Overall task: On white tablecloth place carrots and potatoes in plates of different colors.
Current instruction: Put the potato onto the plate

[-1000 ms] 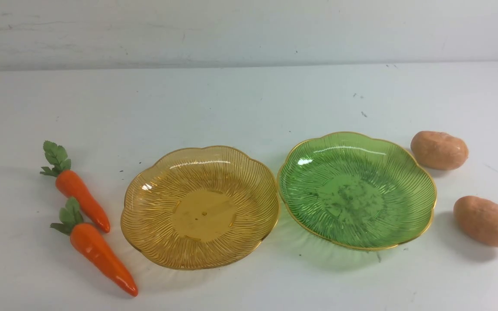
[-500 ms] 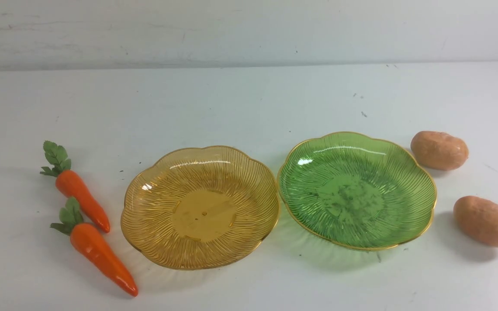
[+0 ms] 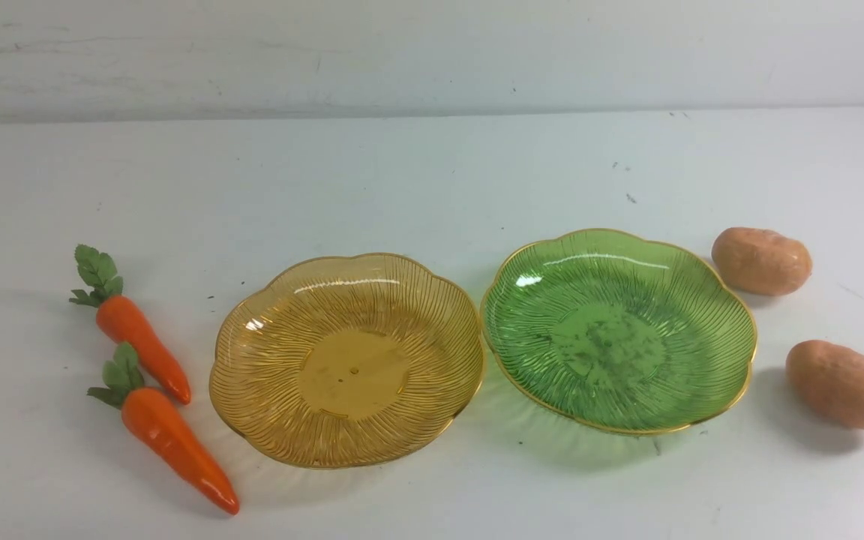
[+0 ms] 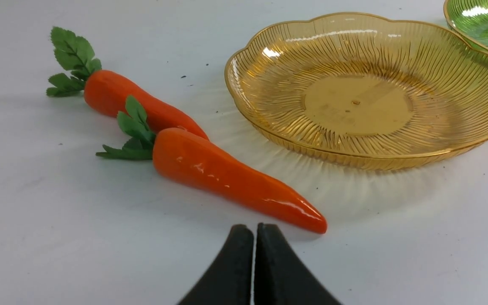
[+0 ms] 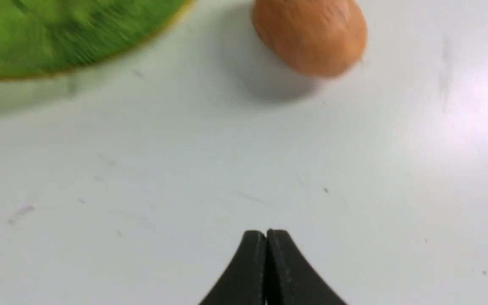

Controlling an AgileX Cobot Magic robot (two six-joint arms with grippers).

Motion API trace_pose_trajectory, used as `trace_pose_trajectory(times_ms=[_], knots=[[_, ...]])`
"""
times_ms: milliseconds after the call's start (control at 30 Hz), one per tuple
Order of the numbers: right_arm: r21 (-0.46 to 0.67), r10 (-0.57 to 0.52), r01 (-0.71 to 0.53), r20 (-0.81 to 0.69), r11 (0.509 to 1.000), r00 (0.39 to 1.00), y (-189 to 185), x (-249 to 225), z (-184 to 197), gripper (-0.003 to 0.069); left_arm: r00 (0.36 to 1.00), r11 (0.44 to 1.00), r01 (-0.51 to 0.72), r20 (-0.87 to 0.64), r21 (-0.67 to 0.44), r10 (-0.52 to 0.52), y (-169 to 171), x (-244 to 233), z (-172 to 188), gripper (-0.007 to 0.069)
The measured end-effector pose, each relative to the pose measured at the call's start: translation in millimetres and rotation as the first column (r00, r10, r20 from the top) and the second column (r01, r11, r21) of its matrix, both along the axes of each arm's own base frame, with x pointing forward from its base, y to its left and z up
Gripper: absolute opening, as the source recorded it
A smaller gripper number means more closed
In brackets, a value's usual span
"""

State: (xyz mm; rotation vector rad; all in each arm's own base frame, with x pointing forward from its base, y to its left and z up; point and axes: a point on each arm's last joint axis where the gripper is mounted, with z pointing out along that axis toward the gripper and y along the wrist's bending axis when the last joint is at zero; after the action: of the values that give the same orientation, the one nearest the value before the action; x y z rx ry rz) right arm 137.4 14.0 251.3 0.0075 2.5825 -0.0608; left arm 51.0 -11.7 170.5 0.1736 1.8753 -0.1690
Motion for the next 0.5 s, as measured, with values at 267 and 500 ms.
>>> trace_pose_trajectory(times_ms=[267,500], knots=[[-0.069,-0.025,0.011,-0.211,0.998,0.977,10.2,63.3,-3.1,-0.0014,1.0,1.0,0.0,0.0,0.0,0.0,0.0,0.0,0.0,-0.0003],[-0.088,-0.014,-0.006,-0.227,0.996,0.974,19.9,115.4,7.1,-0.0012,1.0,1.0,0.0,0.0,0.0,0.0,0.0,0.0,0.0,-0.0003]])
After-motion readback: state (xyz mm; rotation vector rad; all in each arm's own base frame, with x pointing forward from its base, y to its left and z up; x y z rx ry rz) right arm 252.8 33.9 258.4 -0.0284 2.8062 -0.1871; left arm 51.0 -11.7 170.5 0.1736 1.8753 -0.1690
